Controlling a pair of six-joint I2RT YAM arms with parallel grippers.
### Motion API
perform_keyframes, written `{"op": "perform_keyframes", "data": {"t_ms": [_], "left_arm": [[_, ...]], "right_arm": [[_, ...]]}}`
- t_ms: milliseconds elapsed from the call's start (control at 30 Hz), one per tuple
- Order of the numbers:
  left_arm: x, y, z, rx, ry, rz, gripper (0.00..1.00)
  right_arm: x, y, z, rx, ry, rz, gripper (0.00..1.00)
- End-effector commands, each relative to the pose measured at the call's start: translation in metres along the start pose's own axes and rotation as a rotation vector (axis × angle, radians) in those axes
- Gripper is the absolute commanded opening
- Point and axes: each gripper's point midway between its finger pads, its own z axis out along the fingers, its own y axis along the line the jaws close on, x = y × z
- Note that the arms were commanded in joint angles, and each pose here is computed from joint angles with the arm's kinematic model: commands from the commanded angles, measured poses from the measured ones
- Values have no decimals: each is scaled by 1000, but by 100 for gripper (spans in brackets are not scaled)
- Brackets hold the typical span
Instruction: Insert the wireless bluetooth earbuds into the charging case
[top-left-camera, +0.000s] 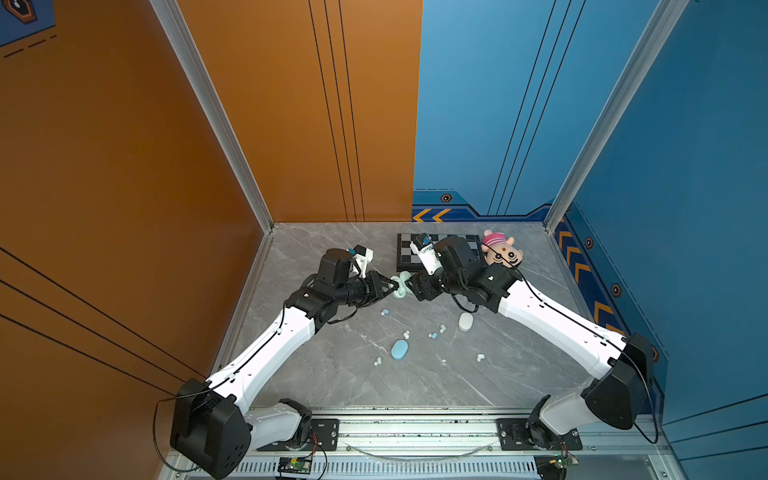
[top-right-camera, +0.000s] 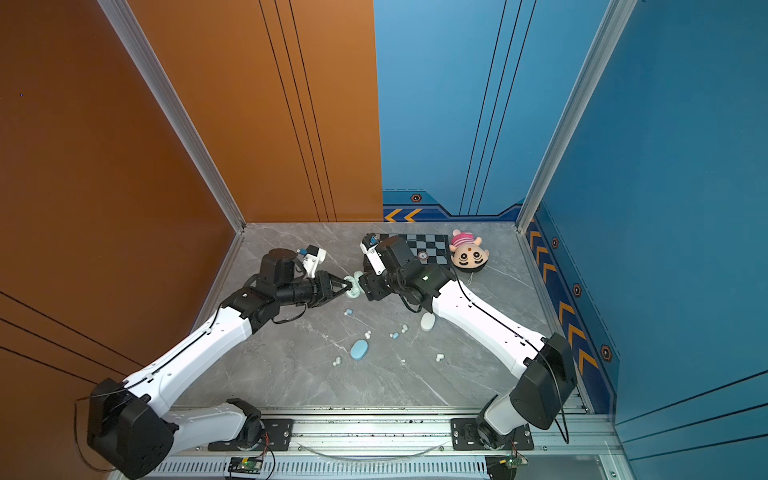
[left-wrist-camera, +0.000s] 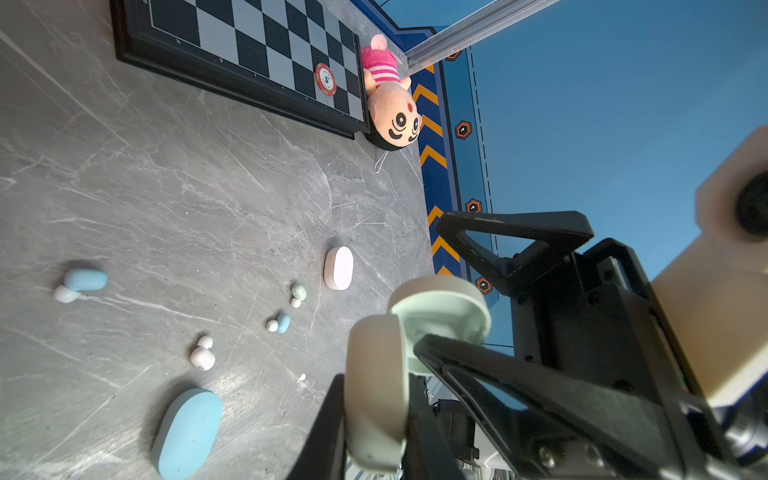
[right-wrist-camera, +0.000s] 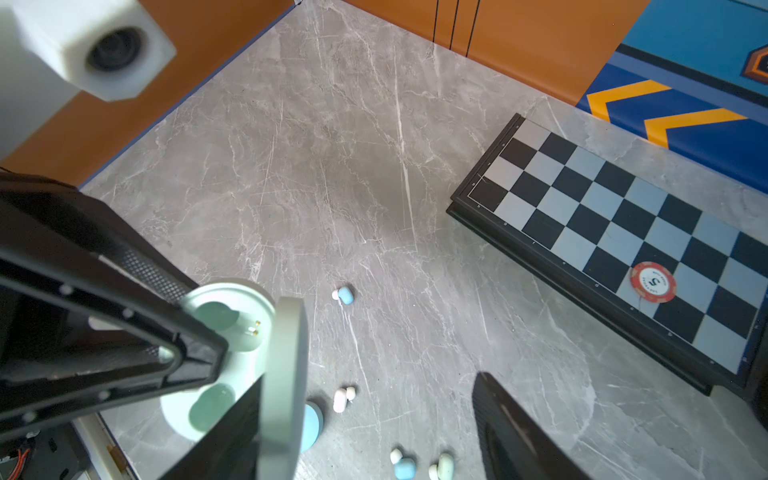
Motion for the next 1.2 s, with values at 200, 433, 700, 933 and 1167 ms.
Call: {"op": "perform_keyframes", "data": {"t_ms": [200, 433, 700, 933, 1167], "left_arm": [[-10, -28, -6, 40, -27, 35, 0], [-11, -35, -5, 50, -25, 38, 0], [-11, -36, -4, 49, -25, 35, 0], [-12, -40, -3, 53, -23, 34, 0], [-12, -38, 0, 46, -19, 19, 44]], "right_arm": [[-1, 8, -13, -173, -38, 145, 52], [3, 12, -7, -203, -25, 175, 43], [-2, 6, -13, -161, -55, 164, 24], [-6, 1, -20, -129, -83, 160, 3], [-12, -4, -29, -102, -106, 144, 0]]}}
